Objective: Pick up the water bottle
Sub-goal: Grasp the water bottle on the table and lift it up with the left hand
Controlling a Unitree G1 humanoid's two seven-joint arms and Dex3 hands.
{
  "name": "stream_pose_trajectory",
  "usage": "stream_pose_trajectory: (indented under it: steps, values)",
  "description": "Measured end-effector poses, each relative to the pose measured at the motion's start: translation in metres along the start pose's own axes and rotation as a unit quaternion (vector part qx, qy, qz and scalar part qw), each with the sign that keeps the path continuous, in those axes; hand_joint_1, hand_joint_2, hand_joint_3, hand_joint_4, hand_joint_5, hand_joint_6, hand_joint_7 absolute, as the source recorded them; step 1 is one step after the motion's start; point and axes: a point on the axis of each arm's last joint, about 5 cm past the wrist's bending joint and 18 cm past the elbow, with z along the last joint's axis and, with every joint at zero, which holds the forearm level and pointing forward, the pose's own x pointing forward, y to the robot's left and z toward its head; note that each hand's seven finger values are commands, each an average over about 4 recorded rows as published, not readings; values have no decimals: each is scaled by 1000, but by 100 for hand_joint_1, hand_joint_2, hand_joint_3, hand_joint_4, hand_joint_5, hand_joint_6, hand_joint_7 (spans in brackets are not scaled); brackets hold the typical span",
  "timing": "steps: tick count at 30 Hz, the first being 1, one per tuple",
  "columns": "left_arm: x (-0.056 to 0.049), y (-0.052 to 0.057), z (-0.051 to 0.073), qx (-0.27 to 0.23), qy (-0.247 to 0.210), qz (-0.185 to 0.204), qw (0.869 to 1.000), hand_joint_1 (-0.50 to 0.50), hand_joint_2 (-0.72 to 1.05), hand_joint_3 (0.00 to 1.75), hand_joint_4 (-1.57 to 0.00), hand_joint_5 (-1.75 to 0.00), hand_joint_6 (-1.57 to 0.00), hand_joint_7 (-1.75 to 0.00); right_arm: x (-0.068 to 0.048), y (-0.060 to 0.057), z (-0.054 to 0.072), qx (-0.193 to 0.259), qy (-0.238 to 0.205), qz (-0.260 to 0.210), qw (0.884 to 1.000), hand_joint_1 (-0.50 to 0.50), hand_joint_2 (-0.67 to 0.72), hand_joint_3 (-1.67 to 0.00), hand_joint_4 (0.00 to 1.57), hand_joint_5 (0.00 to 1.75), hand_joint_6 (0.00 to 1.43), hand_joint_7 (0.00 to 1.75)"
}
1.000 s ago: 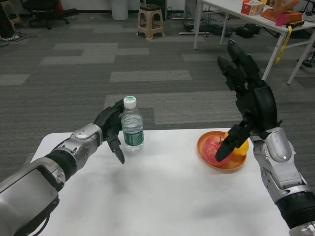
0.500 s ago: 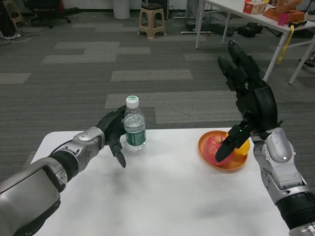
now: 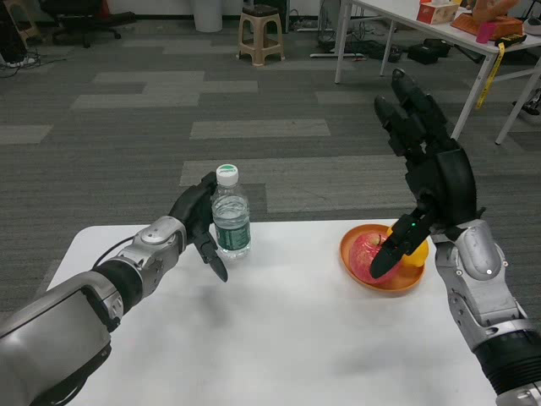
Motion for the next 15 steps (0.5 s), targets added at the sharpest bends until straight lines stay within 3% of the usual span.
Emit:
stream_pose_trajectory:
  steps: [2,3,5,7,9,11,13,15]
  values:
    - [0,0,-1,0,0,9,1000,-50,-50,2,0,-90,-7,-54,0,0,0,0,1,0,1000,-46,50,0,0,0,0,0]
    - [0,0,-1,1,1,14,1000,-50,-48,2,0,-100,-10,-61,0,0,0,0,1,-1,1000,-46,52,0,0,0,0,0]
    - [0,0,-2,6,1,24,1000,-50,-46,4,-4,-136,-42,-99,-1,0,-1,0,3,-1,1000,-46,53,0,0,0,0,0]
    - [0,-1,-2,12,0,33,999,-50,-46,9,-17,-167,-85,-141,-1,-1,-2,0,6,-3,1000,-46,53,0,0,0,0,0]
    - [0,-3,-3,15,-2,37,999,-50,-41,4,-43,-175,-115,-161,-2,-1,-3,-1,8,-4,1000,-46,53,0,0,0,0,0]
    - [0,-5,-3,17,-2,39,999,-50,-33,2,-74,-175,-132,-168,-2,-1,-3,-1,10,-4,1000,-46,50,0,0,0,0,0]
    - [1,-8,-4,19,0,37,999,-50,-24,7,-95,-175,-135,-168,-2,-1,-4,0,11,-6,1000,-46,50,0,0,0,0,0]
    - [1,-11,-5,22,2,34,999,-50,-19,9,-106,-175,-136,-168,-2,-1,-5,0,13,-7,1000,-46,52,0,0,0,0,0]
